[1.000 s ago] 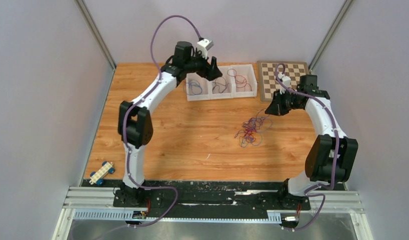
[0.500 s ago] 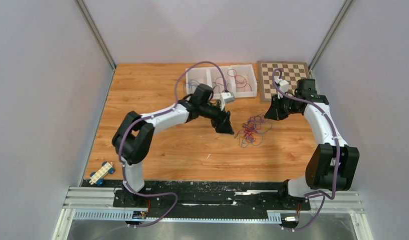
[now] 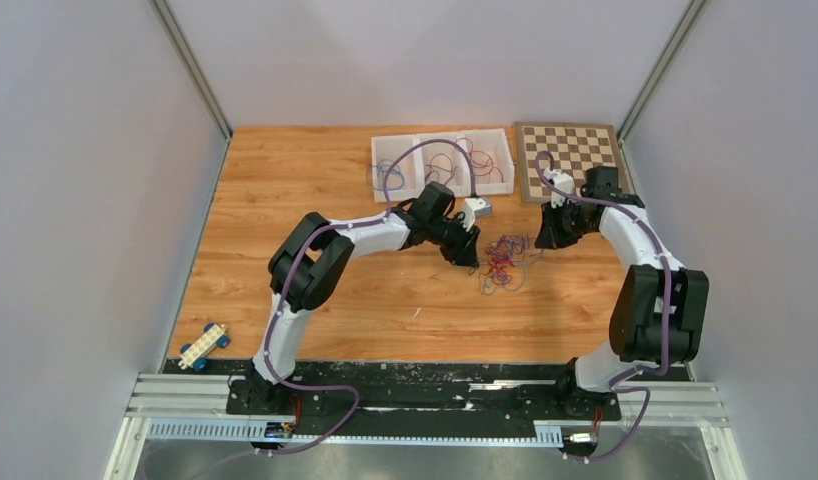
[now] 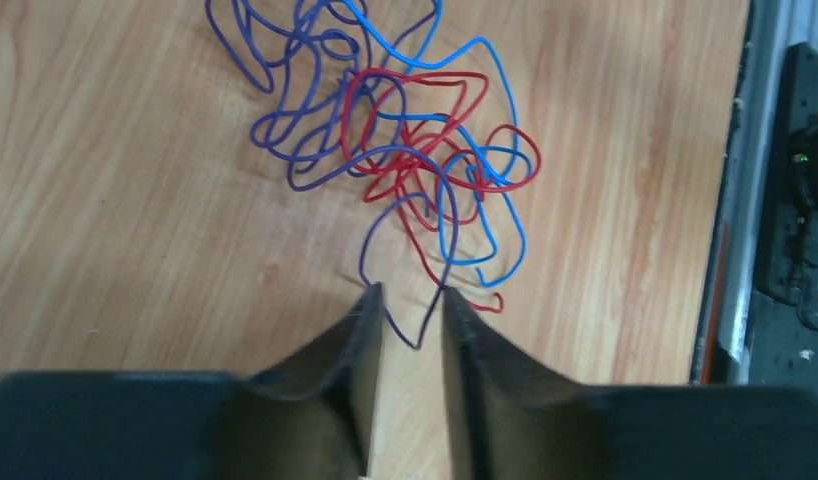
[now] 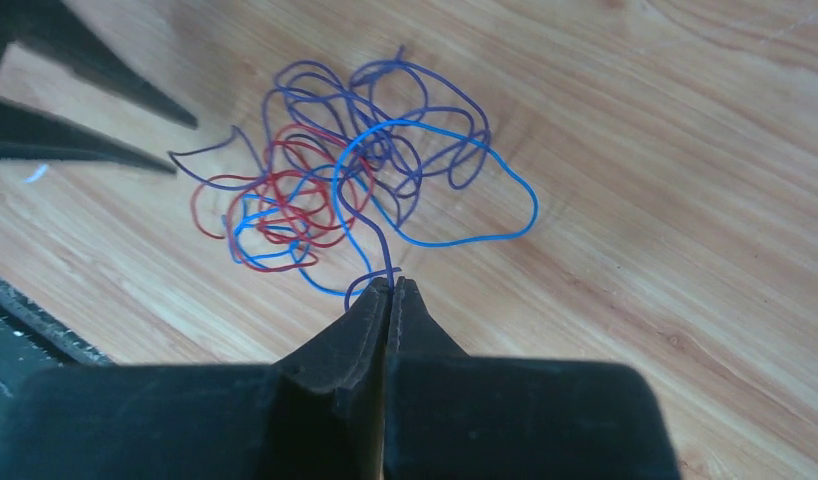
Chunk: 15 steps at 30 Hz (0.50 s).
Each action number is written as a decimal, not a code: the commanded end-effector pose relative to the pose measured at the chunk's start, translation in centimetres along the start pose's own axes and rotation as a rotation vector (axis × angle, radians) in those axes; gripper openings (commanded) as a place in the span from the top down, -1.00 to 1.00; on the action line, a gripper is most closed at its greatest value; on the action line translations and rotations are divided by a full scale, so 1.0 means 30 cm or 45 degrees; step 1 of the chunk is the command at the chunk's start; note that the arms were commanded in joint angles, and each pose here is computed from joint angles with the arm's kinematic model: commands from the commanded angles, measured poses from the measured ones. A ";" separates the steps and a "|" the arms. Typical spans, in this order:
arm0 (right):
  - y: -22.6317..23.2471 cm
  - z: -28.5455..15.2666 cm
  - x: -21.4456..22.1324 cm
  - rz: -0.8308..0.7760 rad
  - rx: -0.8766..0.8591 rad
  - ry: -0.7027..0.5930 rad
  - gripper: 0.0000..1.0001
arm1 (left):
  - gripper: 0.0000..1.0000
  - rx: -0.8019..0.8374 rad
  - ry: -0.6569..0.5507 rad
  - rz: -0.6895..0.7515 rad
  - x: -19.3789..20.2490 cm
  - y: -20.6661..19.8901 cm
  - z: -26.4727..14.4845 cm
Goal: Untangle the cables
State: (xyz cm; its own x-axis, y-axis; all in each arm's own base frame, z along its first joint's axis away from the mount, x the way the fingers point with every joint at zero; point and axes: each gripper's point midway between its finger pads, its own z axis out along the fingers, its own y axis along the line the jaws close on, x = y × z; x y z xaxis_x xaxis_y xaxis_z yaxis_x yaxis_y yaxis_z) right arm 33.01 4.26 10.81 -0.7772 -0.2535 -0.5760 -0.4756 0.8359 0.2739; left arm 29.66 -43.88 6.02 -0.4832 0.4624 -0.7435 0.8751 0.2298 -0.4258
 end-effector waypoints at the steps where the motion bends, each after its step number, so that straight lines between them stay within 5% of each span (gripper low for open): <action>1: -0.102 0.049 0.008 -0.034 0.139 0.012 1.00 | 0.55 -0.049 -0.013 0.034 -0.053 -0.003 0.004; 2: -0.131 0.061 0.023 -0.040 0.180 0.036 1.00 | 0.85 -0.060 -0.013 0.066 -0.074 -0.018 -0.038; 4: -0.194 0.079 0.059 -0.061 0.269 0.095 1.00 | 1.00 -0.074 -0.051 0.107 -0.117 -0.048 -0.133; 15: -0.458 0.062 0.227 -0.109 0.501 0.302 1.00 | 1.00 -0.252 -0.407 0.136 -0.374 -0.110 -0.839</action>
State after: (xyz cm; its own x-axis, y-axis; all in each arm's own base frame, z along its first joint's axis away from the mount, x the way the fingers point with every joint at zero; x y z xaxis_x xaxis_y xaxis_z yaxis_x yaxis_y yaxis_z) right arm 34.10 -4.71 1.97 -0.8564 -0.3348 -0.3931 -0.3727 0.9277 0.0219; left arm 32.78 -32.03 21.42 -0.4304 0.2924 -0.8540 0.8761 0.3631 -0.3172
